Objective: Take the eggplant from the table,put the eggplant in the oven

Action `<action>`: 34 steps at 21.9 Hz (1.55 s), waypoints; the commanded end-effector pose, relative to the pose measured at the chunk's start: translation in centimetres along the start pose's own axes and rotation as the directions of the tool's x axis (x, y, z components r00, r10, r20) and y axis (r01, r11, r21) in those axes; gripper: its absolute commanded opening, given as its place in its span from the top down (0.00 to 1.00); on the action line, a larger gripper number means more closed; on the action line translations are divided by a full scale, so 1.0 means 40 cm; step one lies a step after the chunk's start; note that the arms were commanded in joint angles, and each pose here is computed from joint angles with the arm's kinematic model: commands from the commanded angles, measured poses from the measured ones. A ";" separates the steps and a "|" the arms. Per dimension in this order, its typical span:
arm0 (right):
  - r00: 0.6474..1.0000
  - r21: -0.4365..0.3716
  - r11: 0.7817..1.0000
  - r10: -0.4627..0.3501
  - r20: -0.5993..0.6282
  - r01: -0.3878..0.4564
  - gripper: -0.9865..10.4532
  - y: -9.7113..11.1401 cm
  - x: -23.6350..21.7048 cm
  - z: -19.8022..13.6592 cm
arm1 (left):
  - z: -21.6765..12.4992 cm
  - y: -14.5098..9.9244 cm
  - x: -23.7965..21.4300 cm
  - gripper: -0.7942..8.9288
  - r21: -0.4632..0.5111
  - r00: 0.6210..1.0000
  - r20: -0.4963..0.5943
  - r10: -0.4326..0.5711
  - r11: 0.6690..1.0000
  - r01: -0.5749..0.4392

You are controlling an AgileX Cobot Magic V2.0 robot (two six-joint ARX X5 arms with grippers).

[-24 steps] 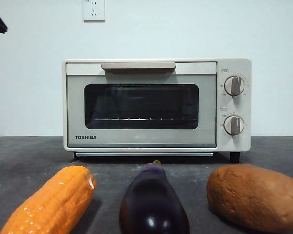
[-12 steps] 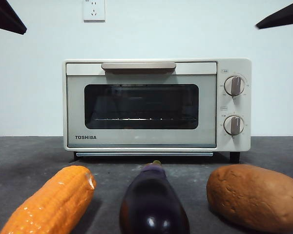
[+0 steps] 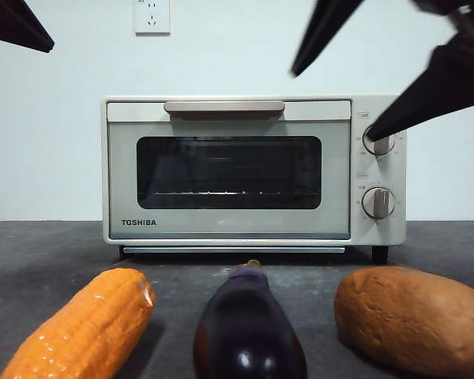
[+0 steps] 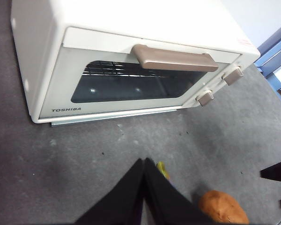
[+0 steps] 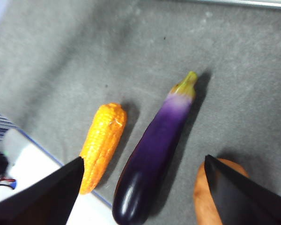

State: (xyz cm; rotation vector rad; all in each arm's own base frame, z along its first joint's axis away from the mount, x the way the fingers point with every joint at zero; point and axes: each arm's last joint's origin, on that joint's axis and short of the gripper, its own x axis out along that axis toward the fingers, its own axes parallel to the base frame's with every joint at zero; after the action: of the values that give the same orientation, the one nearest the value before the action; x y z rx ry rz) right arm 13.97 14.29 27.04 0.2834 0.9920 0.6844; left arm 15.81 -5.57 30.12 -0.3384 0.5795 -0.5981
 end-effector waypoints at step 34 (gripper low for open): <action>0.790 -0.348 0.850 -0.509 -0.343 0.396 0.77 0.190 0.235 0.062 | 0.034 -0.024 0.014 0.91 0.080 1.000 0.001 -0.021 0.997 0.021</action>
State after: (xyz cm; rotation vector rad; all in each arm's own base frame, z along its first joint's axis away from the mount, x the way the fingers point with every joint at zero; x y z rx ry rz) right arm 16.71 25.91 25.53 -0.2991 1.3357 0.3716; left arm 16.45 -6.38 30.74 -0.2848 0.5786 -0.6326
